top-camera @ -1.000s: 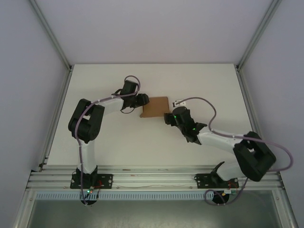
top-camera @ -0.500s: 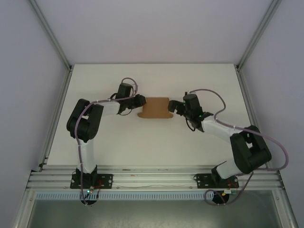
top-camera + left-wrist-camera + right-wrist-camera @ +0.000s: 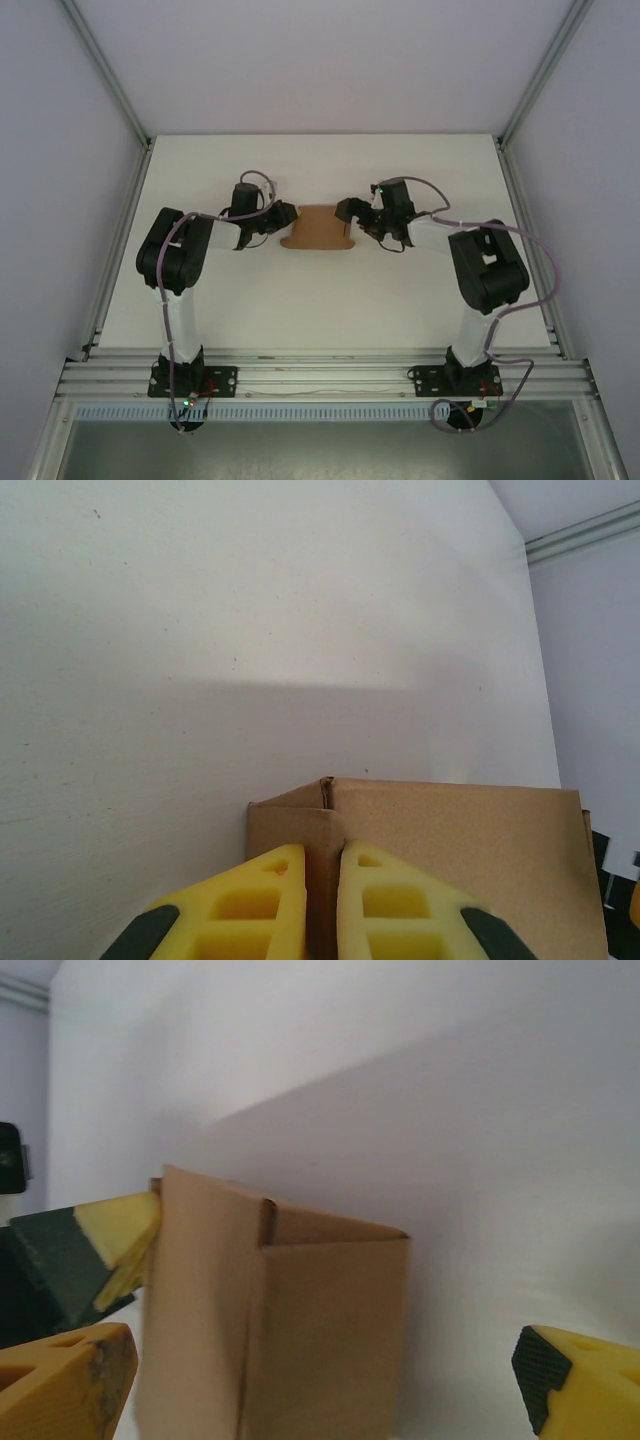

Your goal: Assemble paper box

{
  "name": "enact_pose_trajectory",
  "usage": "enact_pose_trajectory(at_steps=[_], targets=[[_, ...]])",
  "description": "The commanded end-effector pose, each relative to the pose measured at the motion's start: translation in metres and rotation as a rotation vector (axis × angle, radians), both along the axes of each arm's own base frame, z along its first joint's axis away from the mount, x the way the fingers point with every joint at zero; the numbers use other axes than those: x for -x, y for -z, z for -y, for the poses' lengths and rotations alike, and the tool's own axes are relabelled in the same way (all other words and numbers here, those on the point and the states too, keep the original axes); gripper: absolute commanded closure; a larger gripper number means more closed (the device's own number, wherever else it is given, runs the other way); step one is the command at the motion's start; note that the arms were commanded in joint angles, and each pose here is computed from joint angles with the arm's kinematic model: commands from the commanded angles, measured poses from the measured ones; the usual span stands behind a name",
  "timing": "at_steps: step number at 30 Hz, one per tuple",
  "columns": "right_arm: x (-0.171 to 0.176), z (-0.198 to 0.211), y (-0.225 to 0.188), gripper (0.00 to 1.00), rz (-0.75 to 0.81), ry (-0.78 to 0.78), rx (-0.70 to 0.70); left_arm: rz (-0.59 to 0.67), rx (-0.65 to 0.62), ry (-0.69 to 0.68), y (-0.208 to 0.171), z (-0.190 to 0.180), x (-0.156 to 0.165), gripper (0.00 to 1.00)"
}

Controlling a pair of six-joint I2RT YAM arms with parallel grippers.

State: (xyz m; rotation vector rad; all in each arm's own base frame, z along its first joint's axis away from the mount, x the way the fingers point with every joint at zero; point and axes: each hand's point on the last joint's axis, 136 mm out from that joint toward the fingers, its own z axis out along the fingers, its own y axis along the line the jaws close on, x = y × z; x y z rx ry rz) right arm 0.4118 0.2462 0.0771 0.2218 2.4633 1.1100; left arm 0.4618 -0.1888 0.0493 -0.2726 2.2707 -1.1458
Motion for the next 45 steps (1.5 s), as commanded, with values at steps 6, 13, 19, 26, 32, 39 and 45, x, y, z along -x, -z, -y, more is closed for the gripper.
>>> enact_pose_trajectory(at_steps=[6, 13, 19, 26, 32, 39, 45], targets=[[-0.008, -0.042, -0.029, 0.18, -0.029, -0.108, -0.300, -0.076, -0.009, -0.007, 0.028, -0.005, 0.016, 0.87], [-0.003, -0.042, -0.039, 0.49, -0.029, -0.113, -0.322, 0.021, 0.015, 0.006, -0.002, -0.002, 0.009, 0.75], [0.005, -0.030, -0.043, 0.59, -0.086, -0.071, -0.260, 0.246, -0.105, 0.010, -0.072, -0.011, 0.002, 0.27], [0.019, -0.004, -0.067, 0.58, -0.299, 0.077, -0.258, 0.684, -0.483, 0.224, -0.156, 0.003, 0.038, 0.00], [0.046, 0.015, -0.065, 0.62, -0.762, 0.176, -0.376, 0.881, -0.849, 0.840, -0.130, 0.058, 0.127, 0.00], [0.063, 0.015, -0.076, 0.62, -0.911, 0.153, -0.409, 1.054, -0.905, 0.939, -0.138, 0.073, 0.140, 0.00], [0.071, 0.014, -0.083, 0.60, -0.939, 0.133, -0.418, 0.968, -1.014, 0.984, -0.116, 0.067, 0.124, 0.00]])
